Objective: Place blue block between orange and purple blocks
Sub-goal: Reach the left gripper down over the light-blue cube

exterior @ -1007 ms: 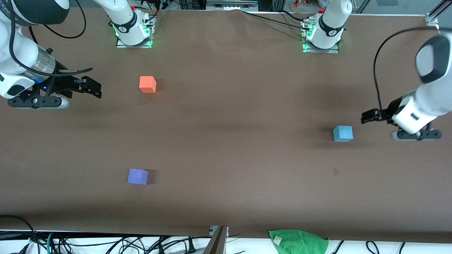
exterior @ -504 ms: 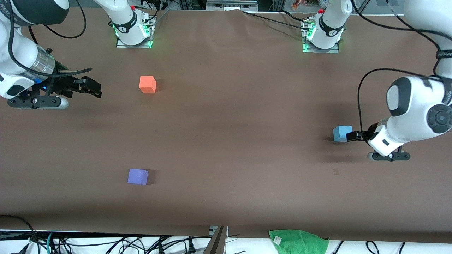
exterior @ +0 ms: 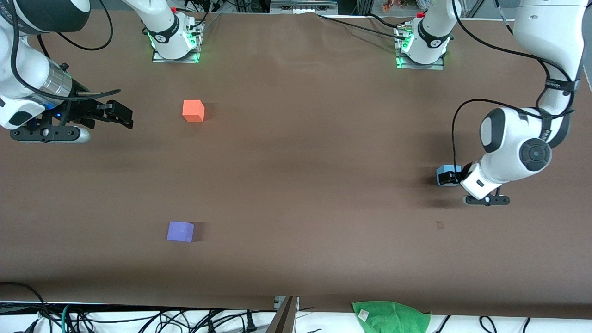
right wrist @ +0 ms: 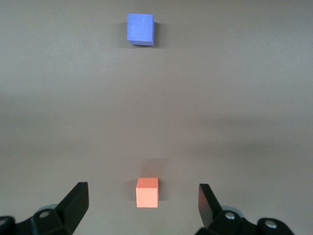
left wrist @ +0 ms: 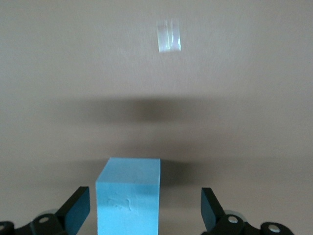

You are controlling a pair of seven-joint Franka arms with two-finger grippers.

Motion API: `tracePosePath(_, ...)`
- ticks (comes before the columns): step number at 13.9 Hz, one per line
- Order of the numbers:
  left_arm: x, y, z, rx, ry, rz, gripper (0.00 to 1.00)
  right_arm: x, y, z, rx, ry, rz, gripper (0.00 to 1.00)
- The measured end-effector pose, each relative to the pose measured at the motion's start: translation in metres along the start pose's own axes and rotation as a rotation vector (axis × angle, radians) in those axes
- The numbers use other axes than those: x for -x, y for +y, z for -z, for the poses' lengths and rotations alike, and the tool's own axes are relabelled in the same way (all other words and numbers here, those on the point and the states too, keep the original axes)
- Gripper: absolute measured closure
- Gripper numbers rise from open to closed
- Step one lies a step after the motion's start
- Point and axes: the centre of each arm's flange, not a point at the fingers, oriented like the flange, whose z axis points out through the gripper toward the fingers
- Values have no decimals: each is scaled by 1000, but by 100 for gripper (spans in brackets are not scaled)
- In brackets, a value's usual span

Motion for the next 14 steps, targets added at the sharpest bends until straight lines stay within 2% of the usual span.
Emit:
tracePosePath(6, 14, 1, -23, 1, -14, -3, 0, 0, 0, 0, 0, 0, 0, 0)
tracePosePath(14, 15, -8, -24, -10, -15, 1, 0, 0, 1, 0, 0, 0, -1, 0)
